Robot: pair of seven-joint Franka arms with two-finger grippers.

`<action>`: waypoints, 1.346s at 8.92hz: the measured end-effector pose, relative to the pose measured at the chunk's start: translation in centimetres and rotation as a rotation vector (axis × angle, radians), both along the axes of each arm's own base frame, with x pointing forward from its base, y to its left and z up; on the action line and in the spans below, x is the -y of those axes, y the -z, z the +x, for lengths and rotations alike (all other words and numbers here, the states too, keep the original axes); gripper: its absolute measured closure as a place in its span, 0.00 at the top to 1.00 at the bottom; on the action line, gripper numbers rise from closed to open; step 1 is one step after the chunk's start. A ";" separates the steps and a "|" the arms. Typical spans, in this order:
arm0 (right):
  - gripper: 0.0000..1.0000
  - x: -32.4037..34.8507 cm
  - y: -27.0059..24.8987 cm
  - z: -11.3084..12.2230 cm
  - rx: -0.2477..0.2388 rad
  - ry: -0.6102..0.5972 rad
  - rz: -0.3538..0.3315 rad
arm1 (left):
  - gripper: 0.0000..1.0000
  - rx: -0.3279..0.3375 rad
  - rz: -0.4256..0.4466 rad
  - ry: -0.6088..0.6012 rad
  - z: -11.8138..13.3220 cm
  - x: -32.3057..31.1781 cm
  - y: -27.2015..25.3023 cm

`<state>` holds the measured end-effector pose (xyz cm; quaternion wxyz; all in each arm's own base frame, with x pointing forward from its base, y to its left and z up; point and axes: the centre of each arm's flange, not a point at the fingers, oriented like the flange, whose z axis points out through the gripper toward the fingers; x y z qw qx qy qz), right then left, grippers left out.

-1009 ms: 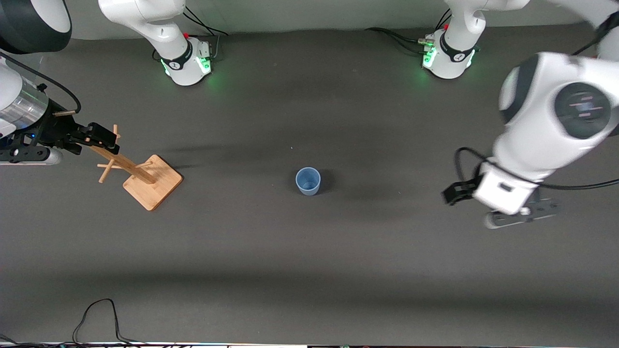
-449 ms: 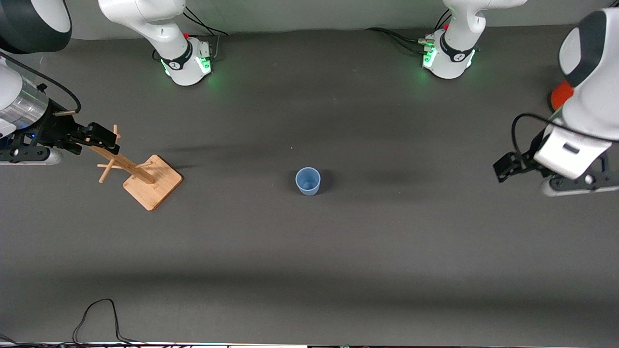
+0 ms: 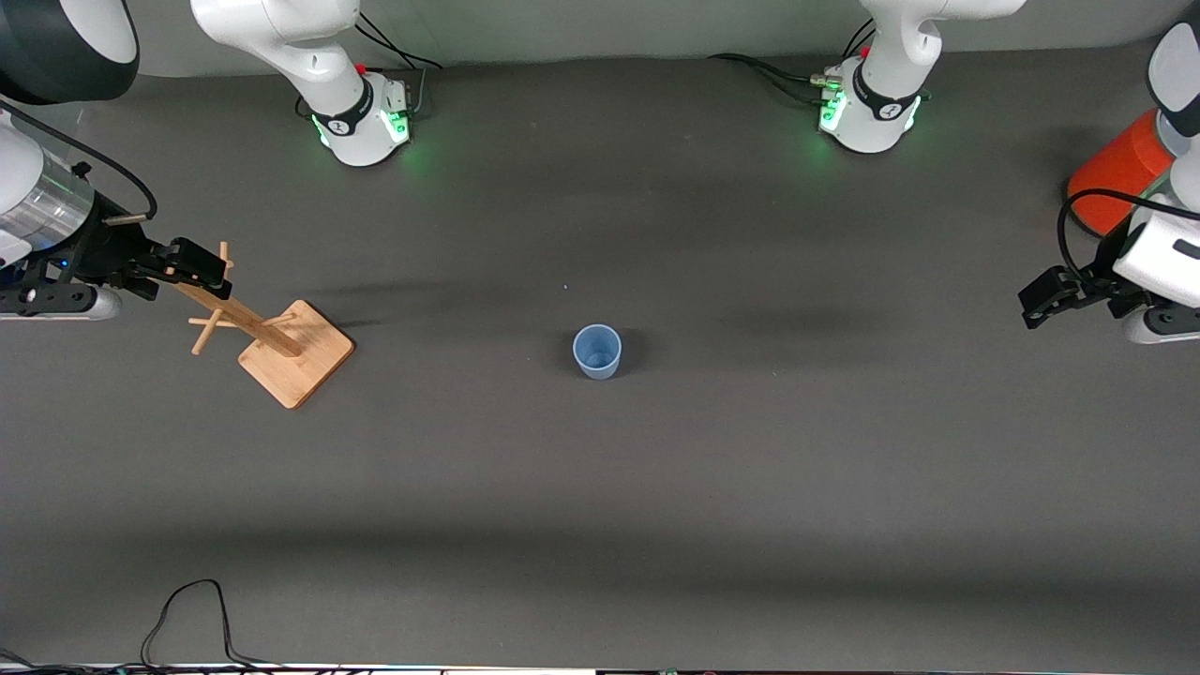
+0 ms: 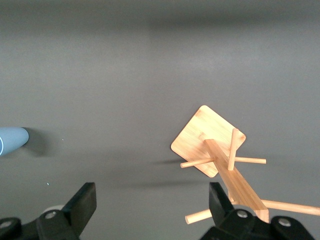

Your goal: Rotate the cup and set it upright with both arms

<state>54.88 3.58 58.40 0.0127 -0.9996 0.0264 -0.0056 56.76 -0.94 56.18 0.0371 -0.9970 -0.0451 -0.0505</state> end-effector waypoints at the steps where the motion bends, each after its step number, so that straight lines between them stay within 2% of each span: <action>1: 1.00 0.0 0.0 0.0 0.000 0.000 0.000 | 1.00 -0.012 0.000 0.005 -0.1 0.3 0.0; 6: 1.00 0.0 0.0 0.0 0.000 0.000 0.000 | 1.00 -0.021 0.000 0.011 -0.3 0.8 -0.1; 9: 1.00 0.0 0.0 0.0 0.000 0.000 0.000 | 1.00 -0.036 0.002 0.010 -0.5 1.0 -2.2; 12: 1.00 0.0 0.0 0.0 0.000 0.000 0.000 | 1.00 -0.023 -0.030 -0.008 -0.3 0.6 -3.8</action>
